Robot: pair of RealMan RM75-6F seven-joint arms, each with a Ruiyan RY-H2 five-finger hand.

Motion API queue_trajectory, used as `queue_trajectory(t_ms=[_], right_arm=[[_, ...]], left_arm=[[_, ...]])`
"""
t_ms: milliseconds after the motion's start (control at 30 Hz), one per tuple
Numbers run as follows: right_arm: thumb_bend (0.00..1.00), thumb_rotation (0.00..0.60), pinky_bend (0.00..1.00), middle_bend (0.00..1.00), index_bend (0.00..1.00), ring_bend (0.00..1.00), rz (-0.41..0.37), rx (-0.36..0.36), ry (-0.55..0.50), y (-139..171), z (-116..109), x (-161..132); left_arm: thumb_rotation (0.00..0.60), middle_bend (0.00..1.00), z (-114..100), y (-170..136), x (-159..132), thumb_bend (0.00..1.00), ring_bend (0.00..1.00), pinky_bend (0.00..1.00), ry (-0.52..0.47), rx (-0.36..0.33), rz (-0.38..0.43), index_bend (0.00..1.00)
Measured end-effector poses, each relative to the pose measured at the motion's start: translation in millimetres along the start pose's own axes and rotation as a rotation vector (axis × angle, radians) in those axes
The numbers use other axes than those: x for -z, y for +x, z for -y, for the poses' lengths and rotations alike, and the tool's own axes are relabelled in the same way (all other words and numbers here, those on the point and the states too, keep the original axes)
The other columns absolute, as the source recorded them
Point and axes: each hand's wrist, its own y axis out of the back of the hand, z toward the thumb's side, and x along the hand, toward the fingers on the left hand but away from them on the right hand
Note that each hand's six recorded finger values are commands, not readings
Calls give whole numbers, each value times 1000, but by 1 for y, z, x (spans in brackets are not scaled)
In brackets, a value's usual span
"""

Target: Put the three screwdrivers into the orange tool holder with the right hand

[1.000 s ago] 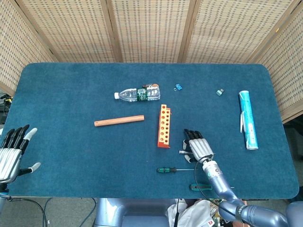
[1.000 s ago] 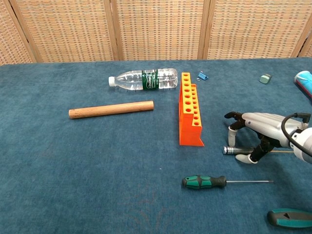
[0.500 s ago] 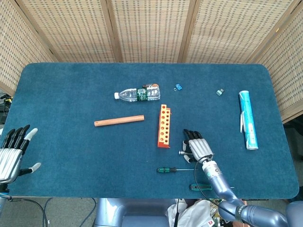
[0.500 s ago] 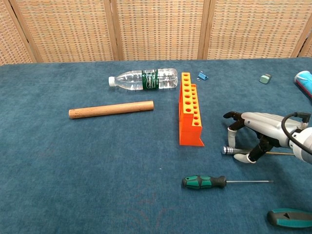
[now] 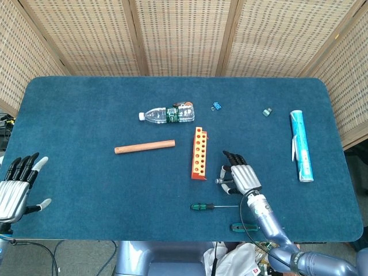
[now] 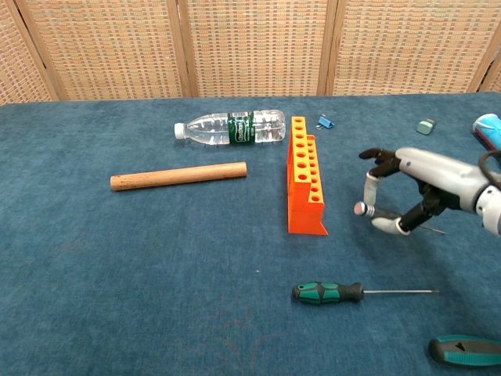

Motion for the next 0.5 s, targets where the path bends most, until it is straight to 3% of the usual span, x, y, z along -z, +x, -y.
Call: queue_trajectory(t_ms=[500], right_arm=[[415,600,0,44,616,0,-76,129,-80,4,-75,-33]], left_arm=[[600,0,8,10,0,0,0,0,-19,51,3,0]])
